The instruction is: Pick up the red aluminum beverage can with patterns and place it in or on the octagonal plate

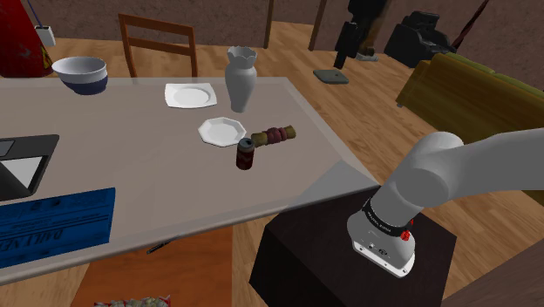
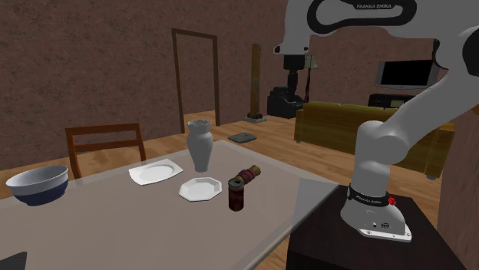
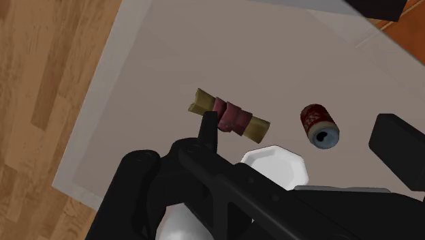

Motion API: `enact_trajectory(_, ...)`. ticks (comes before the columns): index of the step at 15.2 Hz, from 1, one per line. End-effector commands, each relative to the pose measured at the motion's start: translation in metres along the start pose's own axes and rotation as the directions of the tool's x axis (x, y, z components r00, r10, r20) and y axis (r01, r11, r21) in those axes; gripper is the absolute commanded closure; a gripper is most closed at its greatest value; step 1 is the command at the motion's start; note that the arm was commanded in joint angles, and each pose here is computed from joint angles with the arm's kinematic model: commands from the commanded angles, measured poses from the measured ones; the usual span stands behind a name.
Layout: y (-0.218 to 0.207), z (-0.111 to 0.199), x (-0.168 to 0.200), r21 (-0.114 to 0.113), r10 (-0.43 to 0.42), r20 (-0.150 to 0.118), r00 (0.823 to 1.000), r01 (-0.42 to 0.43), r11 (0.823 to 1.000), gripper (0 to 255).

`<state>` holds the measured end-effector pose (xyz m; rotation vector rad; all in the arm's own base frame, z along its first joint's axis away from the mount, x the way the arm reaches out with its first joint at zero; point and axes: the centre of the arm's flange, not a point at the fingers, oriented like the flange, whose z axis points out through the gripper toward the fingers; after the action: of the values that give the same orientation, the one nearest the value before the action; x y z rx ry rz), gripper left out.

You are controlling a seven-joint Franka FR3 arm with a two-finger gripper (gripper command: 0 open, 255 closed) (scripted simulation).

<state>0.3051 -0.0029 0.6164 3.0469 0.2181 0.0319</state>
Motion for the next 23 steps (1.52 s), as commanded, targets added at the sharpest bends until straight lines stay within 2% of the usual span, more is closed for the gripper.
enact_trajectory(1,0.0,0.0,0.0,0.0,0.0,0.0,1.0,0.0,1.0,0)
enact_trajectory(23,-0.107,0.229,0.135,0.071,-0.044,0.006,0.999,0.043,0.997,0)
